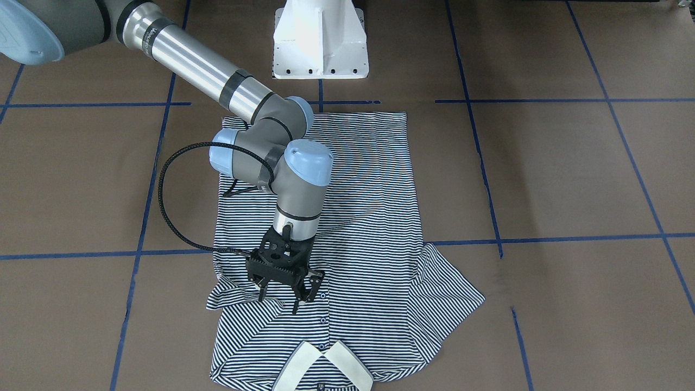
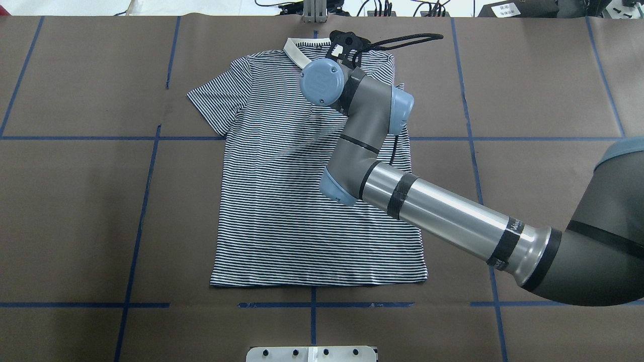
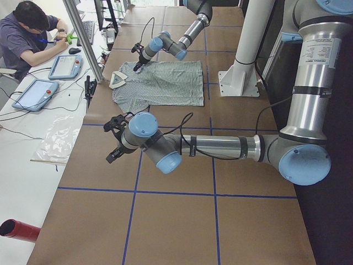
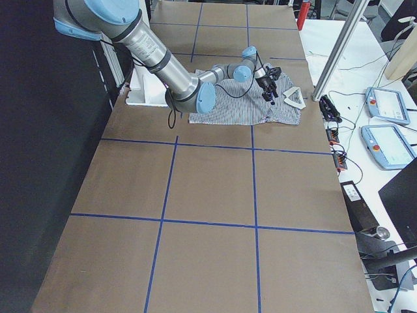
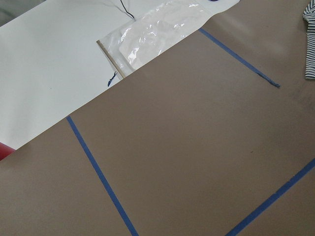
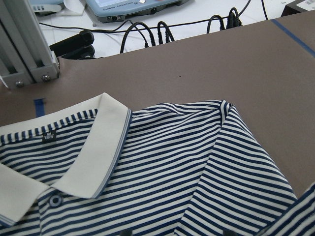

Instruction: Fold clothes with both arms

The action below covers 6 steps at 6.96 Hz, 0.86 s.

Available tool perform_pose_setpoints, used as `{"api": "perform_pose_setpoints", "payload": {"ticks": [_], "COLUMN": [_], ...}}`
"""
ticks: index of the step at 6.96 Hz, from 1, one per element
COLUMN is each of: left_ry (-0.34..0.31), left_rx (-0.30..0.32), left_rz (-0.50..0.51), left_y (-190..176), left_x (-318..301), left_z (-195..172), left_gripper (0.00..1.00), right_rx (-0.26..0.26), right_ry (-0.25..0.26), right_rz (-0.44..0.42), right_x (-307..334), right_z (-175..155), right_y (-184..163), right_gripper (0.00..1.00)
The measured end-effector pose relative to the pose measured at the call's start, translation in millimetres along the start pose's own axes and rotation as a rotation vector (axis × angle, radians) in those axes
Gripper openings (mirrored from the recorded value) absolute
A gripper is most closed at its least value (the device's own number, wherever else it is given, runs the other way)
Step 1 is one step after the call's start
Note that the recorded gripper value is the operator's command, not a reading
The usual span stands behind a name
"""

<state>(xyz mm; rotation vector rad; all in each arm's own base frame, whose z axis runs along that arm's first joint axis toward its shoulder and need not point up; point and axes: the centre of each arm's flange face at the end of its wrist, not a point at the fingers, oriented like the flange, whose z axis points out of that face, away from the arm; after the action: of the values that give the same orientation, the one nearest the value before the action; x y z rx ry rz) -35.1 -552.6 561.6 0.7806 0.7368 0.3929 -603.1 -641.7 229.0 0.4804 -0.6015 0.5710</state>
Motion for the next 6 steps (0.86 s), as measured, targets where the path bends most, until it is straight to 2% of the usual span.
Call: {"api": "perform_pose_setpoints", "payload": {"ticks": [1,3,4,5,6], "left_ry": [0.0,0.0,0.0,0.0,0.0], "left_rx": [0.0,0.003,0.004,0.005,0.005], "left_rz": [0.0,-0.001,-0.002,-0.002,-0.002], "left_y": [0.0,-1.5,-2.3,-3.6,-4.9], "left_x": [0.1,0.8,1.1,1.1,0.6], "left_z": [-0.1,-0.9,-1.2,-1.2,-0.8], "left_gripper": [1.0,1.0,1.0,1.0,1.0], "right_rx": [-0.046,-0.162,-0.201,-0.224,-0.236], "right_ry": [-0.031,-0.182,-0.265,-0.317,-0.338], "right_rz": [-0.034,-0.103,-0.113,-0.112,-0.108], "right_x": [2.1,51.6,90.5,117.4,130.8], "right_z": [-2.9,17.0,33.2,42.2,46.0], "right_y": [-18.2,-78.4,-99.3,-110.9,-116.1], "right_gripper": [1.0,0.98,0.89,0.81,0.77]}}
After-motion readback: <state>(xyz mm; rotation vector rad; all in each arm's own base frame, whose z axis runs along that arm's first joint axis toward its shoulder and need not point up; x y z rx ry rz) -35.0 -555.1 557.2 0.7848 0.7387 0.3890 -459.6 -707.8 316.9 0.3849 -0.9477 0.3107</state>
